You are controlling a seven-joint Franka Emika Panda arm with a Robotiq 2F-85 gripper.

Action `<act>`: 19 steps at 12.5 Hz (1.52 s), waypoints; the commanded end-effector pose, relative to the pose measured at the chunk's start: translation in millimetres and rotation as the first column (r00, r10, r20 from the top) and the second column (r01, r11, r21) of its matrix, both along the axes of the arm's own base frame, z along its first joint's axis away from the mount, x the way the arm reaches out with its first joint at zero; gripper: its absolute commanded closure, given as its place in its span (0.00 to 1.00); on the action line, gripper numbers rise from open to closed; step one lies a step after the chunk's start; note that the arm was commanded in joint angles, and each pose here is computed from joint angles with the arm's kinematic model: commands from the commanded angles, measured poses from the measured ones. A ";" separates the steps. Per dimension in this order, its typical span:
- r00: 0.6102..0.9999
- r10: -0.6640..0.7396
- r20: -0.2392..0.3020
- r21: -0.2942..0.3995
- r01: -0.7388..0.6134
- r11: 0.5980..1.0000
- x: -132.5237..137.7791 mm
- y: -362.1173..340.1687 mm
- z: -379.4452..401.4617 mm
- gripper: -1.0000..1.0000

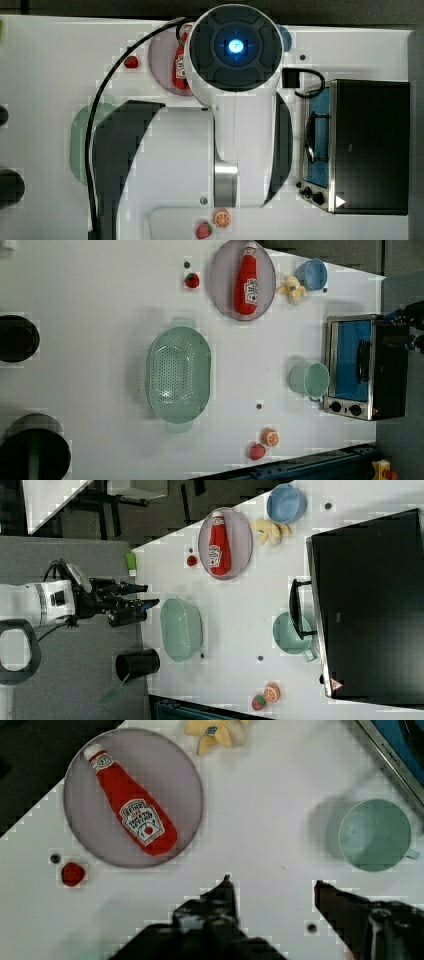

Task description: Drag strainer left to right.

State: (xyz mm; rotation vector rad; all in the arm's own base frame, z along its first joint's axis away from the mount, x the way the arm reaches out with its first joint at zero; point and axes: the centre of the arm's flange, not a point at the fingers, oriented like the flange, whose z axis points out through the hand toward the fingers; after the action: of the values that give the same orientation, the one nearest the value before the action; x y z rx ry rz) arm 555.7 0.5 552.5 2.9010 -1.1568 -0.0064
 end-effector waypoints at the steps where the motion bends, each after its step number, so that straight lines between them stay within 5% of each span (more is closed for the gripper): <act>1: 0.978 -0.209 0.025 0.002 0.209 0.978 -79.3 -35.3 89.6 0.20; 3: 0.982 -0.184 0.034 0.008 0.184 0.983 -77.3 -21.1 90.1 0.00; 8: 1.000 -0.018 0.000 0.012 0.018 1.000 -79.5 112.3 73.3 0.00; 11: 0.991 -0.130 -0.014 -0.018 0.130 0.991 -88.5 193.3 47.9 0.00; 14: 0.939 -0.344 -0.012 -0.023 0.344 0.939 -93.4 261.3 3.9 0.00; 19: 0.788 -0.615 -0.012 0.035 0.615 0.788 -94.0 329.0 -114.8 0.00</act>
State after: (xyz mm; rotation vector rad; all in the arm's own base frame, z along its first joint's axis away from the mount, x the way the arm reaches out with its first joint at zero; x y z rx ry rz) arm 440.8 360.5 461.7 2.6715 -1.7577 -0.0179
